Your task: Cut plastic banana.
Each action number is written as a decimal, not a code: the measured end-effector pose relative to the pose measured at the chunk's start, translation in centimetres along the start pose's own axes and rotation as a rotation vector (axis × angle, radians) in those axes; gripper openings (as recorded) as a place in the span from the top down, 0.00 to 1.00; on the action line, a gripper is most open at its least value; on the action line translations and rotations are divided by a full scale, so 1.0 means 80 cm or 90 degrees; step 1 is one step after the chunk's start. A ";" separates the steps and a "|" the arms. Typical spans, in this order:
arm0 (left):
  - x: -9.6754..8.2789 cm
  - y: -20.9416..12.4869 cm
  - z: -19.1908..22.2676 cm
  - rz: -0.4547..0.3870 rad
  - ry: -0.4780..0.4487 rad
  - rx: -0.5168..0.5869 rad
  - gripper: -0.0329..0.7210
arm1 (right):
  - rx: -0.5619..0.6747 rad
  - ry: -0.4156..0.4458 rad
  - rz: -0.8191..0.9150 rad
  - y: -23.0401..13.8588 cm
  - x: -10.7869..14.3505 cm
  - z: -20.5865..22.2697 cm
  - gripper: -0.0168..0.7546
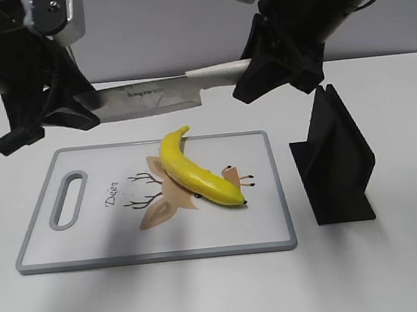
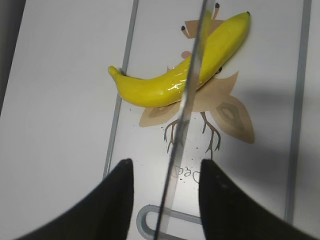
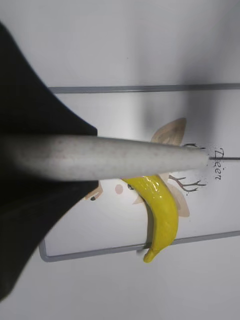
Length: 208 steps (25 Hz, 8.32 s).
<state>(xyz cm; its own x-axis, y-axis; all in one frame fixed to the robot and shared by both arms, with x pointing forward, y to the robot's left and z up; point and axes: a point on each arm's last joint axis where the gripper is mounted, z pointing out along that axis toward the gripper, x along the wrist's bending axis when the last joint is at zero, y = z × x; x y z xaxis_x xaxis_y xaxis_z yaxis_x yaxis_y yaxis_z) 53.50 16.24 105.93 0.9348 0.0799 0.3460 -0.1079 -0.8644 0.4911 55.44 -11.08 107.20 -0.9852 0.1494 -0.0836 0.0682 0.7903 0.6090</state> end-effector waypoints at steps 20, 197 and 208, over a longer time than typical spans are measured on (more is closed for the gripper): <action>0.003 0.006 0.014 0.037 0.020 0.011 0.96 | 0.081 -0.011 -0.038 -0.028 -0.034 0.044 0.74; -0.200 -0.055 -0.206 -0.612 0.296 -0.016 0.17 | -0.036 -0.340 0.655 -0.097 0.114 -0.100 0.75; -0.279 -0.086 -0.203 -0.632 0.301 -0.021 0.21 | -0.062 -0.349 0.671 -0.095 0.111 -0.101 0.75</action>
<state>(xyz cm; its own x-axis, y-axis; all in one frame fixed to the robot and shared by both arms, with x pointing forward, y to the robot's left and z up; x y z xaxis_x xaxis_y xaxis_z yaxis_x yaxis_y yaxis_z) 27.87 28.45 107.81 0.3869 0.9206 0.0528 0.6053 -0.2968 0.7386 44.89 -20.53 108.24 -0.2509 0.9506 0.1829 0.7683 0.0806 0.6350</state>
